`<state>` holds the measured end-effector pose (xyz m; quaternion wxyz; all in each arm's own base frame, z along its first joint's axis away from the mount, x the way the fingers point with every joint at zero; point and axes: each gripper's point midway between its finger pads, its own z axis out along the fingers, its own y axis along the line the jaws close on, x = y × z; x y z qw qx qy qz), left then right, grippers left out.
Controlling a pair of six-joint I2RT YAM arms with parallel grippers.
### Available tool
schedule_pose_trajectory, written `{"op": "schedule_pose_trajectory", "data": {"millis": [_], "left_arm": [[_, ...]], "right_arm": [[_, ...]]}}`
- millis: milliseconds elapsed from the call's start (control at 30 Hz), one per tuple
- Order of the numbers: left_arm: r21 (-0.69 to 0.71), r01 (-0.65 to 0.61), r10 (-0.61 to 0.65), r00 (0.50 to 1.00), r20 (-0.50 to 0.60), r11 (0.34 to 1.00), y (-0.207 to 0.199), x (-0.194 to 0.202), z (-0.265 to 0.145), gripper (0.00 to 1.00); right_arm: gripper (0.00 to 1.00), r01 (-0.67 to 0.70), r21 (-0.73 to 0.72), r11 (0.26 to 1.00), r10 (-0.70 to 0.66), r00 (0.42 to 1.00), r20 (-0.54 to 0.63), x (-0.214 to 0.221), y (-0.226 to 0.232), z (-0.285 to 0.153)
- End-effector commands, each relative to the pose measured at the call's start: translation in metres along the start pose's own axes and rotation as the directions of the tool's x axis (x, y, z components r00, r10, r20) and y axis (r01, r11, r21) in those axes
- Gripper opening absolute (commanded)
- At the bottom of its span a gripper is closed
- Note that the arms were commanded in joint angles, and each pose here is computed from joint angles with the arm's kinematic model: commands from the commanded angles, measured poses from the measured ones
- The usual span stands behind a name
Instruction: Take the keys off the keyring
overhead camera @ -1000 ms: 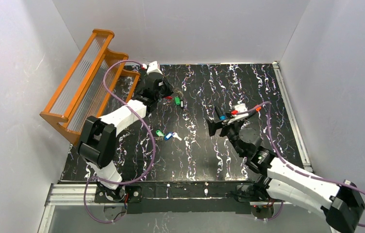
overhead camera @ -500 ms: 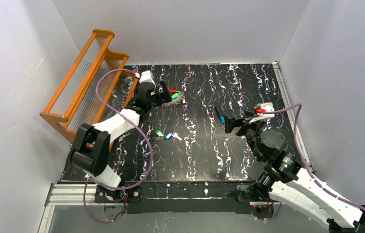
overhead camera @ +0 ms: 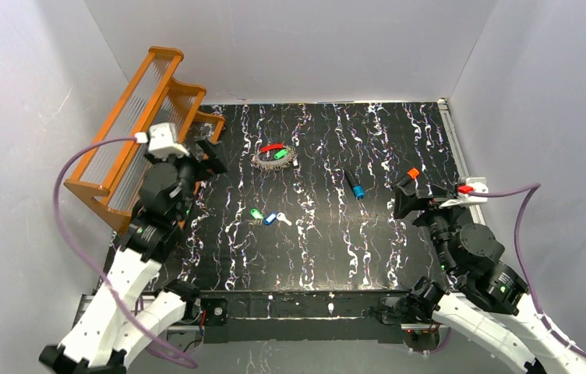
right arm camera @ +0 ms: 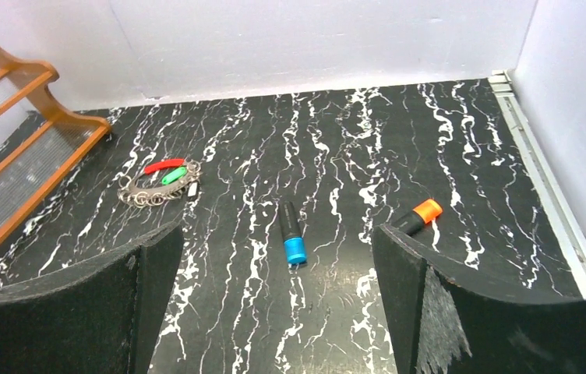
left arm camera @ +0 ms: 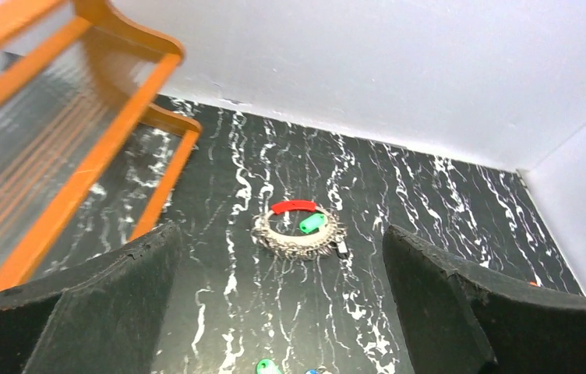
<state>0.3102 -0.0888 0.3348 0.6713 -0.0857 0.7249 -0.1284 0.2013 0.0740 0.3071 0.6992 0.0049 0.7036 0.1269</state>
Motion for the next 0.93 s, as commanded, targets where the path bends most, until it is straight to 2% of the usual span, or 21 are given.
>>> {"op": "schedule_pose_trajectory", "data": {"millis": [0,133,367,900], "left_arm": [[-0.163,-0.09,0.085,0.996,-0.036,0.982,0.047,0.012,-0.033,0.98],[-0.205,-0.104,0.097,0.994,-0.044,0.973,0.062,0.022,-0.045,0.98],[-0.191,-0.12,0.112,0.992,-0.051,0.974,0.07,0.04,-0.055,0.98],[-0.164,-0.081,0.085,0.996,0.02,0.983,0.074,0.029,-0.066,0.98]], "right_arm": [[0.99,-0.034,0.062,0.998,0.031,0.998,0.046,-0.014,-0.02,-0.011],[0.99,-0.049,0.072,0.996,0.045,0.997,0.057,-0.009,-0.023,-0.012],[0.99,-0.032,0.061,0.998,0.03,0.999,0.025,0.004,-0.019,-0.008],[0.99,-0.027,0.05,0.998,0.026,0.999,0.019,0.011,-0.021,-0.012]]}}
